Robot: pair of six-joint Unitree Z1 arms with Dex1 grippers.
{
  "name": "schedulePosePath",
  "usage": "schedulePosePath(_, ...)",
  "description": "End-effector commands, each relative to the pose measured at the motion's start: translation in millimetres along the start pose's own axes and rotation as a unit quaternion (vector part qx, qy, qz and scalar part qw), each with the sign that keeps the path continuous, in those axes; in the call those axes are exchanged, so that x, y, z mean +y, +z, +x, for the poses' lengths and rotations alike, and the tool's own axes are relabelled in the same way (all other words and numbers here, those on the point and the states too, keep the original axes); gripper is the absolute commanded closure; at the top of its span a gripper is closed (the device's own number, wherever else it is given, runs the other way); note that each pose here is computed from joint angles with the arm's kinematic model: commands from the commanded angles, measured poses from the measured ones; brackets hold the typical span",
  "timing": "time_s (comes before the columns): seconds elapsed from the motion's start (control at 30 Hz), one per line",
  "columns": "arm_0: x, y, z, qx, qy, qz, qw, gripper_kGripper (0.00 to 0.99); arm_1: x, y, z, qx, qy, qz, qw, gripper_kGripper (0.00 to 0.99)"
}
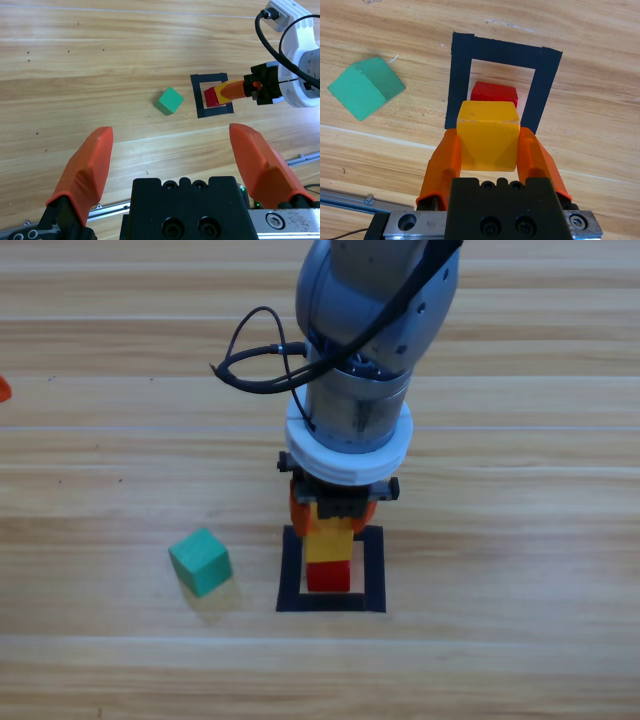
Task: Stack the blocks in the rectangular block: red at the bottom, yellow in the middle, green on top
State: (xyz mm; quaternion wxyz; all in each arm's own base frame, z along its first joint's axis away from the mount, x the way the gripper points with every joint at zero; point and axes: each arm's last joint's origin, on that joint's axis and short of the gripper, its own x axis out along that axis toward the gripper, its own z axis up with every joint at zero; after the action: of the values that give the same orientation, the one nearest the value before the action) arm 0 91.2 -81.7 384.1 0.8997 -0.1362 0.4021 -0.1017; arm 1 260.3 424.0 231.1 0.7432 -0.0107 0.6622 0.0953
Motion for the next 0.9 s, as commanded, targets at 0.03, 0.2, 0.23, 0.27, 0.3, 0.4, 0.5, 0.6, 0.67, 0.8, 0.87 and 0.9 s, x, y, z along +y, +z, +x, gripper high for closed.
schedulePosePath(0.03, 1.5, -4.0, 11.8, 0.013, 0.017, -0.008, 1.000, 0.000, 12.4, -11.7, 38.5, 0.029, -0.029, -0.015, 0.999, 0.620)
schedulePosePath(0.2, 1.7, -4.5, 12.4, 0.014, 0.018, -0.008, 1.000, 0.000, 11.2, -10.9, 36.3, 0.027, -0.033, -0.018, 0.999, 0.000)
schedulePosePath(0.23, 1.7, -4.5, 12.4, 0.014, 0.018, -0.008, 1.000, 0.000, 11.8, -10.4, 34.5, 0.025, -0.031, -0.018, 0.999, 0.000)
schedulePosePath(0.27, 1.7, -4.5, 12.4, 0.014, 0.018, -0.008, 1.000, 0.000, 12.4, -9.9, 33.6, 0.023, -0.029, -0.018, 0.999, 0.000)
schedulePosePath(0.3, 1.9, -4.8, 12.7, 0.015, 0.018, -0.008, 1.000, 0.000, 12.6, -9.8, 33.2, 0.023, -0.029, -0.018, 0.999, 0.000)
schedulePosePath(0.4, 1.7, -4.5, 12.4, 0.015, 0.017, -0.008, 1.000, 0.000, 13.1, -9.1, 28.0, 0.018, -0.024, -0.020, 0.999, 0.000)
schedulePosePath(0.5, 0.5, -2.6, 11.0, 0.010, 0.014, -0.009, 1.000, 0.000, 12.5, -8.0, 10.8, 0.001, -0.014, -0.024, 1.000, 0.000)
schedulePosePath(0.6, -3.8, 1.1, 12.7, 0.005, 0.008, -0.016, 1.000, 0.000, 7.4, -8.6, -23.4, -0.033, -0.002, -0.024, 0.999, 0.000)
schedulePosePath(0.67, -12.9, 8.1, 18.5, 0.007, 0.012, -0.023, 1.000, 0.000, -1.4, -11.8, -57.4, -0.067, 0.007, -0.023, 0.997, 0.000)
schedulePosePath(0.8, -36.5, 23.2, 44.8, 0.028, 0.038, -0.059, 0.997, 0.000, -25.7, -28.7, -120.2, -0.127, 0.022, -0.031, 0.991, 0.000)
schedulePosePath(0.87, -45.1, 27.7, 57.8, 0.040, 0.052, -0.086, 0.994, 0.000, -42.0, -39.7, -138.8, -0.149, 0.033, -0.041, 0.987, 0.000)
schedulePosePath(0.9, -47.8, 28.3, 64.0, 0.045, 0.059, -0.099, 0.992, 0.000, -54.4, -46.7, -146.1, -0.164, 0.045, -0.050, 0.984, 0.000)
